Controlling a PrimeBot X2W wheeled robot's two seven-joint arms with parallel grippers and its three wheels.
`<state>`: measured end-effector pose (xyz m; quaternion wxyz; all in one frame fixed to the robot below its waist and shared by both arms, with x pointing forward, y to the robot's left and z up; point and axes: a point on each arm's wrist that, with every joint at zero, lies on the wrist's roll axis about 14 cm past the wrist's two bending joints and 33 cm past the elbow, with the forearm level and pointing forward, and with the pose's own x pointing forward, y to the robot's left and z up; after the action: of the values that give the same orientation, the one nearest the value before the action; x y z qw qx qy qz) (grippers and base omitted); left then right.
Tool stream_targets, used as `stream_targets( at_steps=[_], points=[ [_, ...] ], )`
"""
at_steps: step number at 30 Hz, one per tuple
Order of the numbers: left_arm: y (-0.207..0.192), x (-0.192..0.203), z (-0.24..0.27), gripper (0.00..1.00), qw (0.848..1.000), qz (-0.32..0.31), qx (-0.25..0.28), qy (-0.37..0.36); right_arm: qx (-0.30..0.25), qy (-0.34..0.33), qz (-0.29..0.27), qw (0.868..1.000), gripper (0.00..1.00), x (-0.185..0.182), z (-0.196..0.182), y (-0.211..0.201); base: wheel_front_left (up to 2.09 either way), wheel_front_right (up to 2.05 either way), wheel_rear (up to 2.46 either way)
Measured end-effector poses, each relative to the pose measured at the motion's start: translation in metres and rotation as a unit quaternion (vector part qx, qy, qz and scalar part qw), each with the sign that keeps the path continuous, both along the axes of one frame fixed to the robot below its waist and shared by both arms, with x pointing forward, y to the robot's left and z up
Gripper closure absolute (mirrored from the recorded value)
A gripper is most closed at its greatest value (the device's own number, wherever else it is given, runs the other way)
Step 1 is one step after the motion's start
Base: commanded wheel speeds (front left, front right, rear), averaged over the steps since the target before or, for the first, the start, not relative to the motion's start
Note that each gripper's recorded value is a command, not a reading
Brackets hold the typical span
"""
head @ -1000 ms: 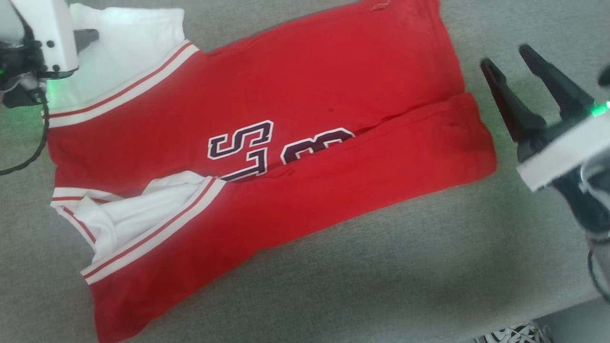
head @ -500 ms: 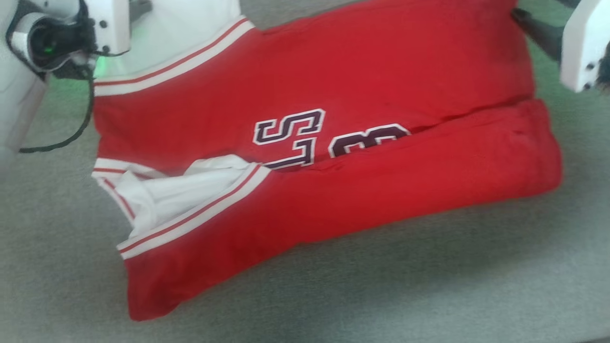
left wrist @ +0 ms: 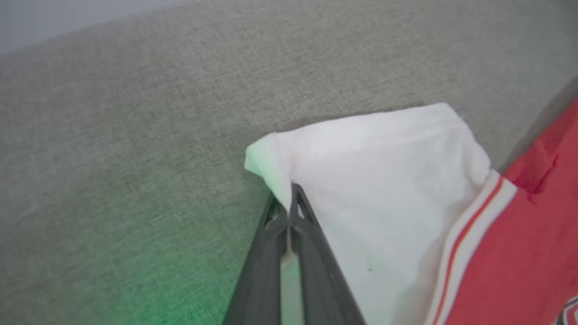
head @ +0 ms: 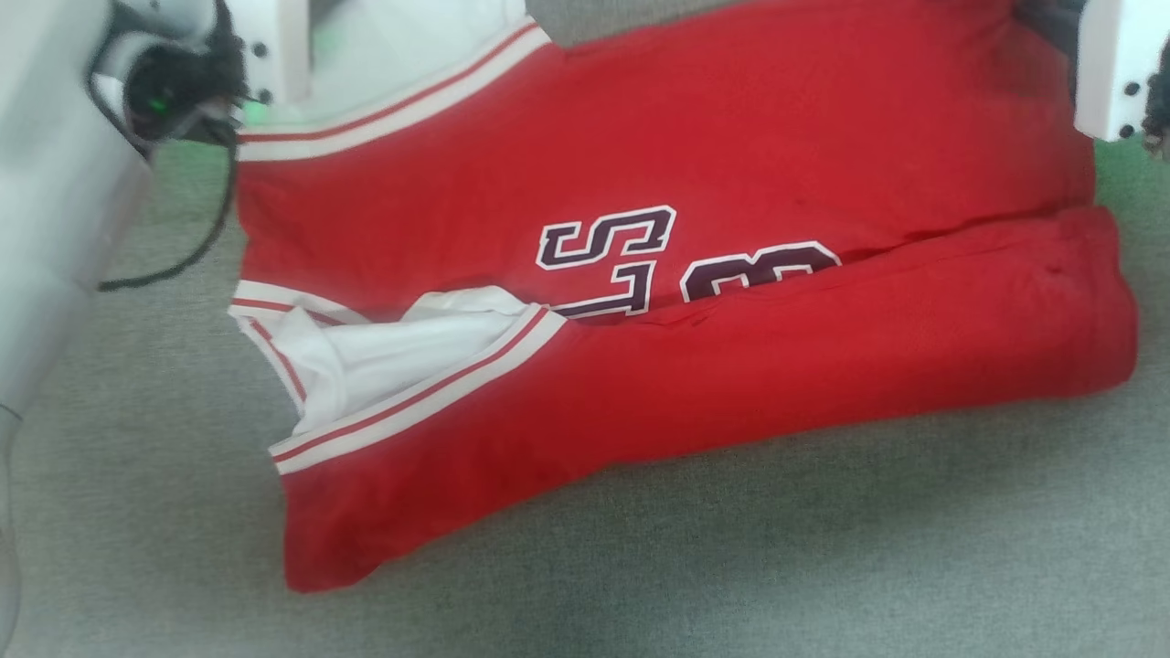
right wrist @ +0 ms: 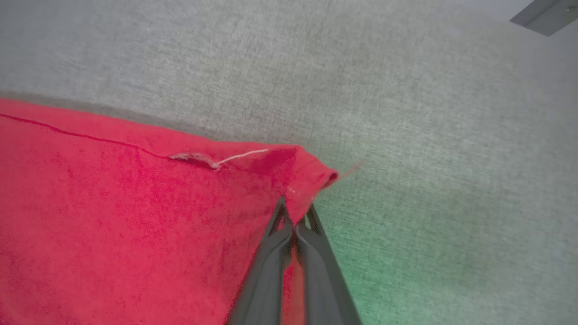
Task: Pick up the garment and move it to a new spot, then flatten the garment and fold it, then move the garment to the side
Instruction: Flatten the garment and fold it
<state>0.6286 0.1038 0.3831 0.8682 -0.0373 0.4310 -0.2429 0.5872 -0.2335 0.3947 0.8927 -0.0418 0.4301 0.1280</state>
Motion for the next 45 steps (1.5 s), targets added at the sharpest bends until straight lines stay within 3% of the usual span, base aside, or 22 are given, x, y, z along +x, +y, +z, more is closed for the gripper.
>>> stream_targets(
  at_steps=[10,16,22,31,35,43,44,45],
  points=[
    [-0.011,-0.033,0.090,1.00,0.991,-0.019,-0.075,-0.110,0.052,-0.080,0.004,0.995,1.00,-0.025,0.056,0.003,0.00,0.00,0.00],
    [-0.005,-0.096,0.121,1.00,0.982,-0.055,-0.100,-0.148,0.059,-0.064,0.036,0.996,1.00,-0.071,0.063,0.007,0.00,0.00,0.00],
    [0.017,-0.163,0.123,1.00,0.977,-0.041,-0.137,-0.156,0.074,-0.059,0.051,0.994,1.00,-0.107,0.067,0.009,0.00,0.00,0.00],
    [0.021,-0.234,0.081,1.00,0.978,0.011,-0.178,-0.109,0.099,-0.038,0.029,0.994,1.00,-0.142,0.045,0.000,0.00,0.00,0.00],
    [0.014,-0.240,0.061,1.00,0.976,0.036,-0.196,-0.090,0.112,-0.037,0.017,0.993,1.00,-0.147,0.035,0.002,0.00,0.00,0.00],
    [0.022,-0.233,0.006,1.00,0.981,0.083,-0.167,-0.056,0.123,-0.033,-0.012,0.992,1.00,-0.146,0.012,0.004,0.00,0.00,0.00],
    [0.023,-0.232,0.004,0.95,0.980,0.089,-0.166,-0.058,0.123,-0.033,-0.013,0.992,1.00,-0.145,0.011,0.005,0.00,0.00,0.00],
    [0.023,-0.231,0.002,0.85,0.980,0.093,-0.165,-0.061,0.123,-0.036,-0.012,0.992,0.85,-0.145,0.011,0.006,0.00,0.00,0.00]
  ],
)
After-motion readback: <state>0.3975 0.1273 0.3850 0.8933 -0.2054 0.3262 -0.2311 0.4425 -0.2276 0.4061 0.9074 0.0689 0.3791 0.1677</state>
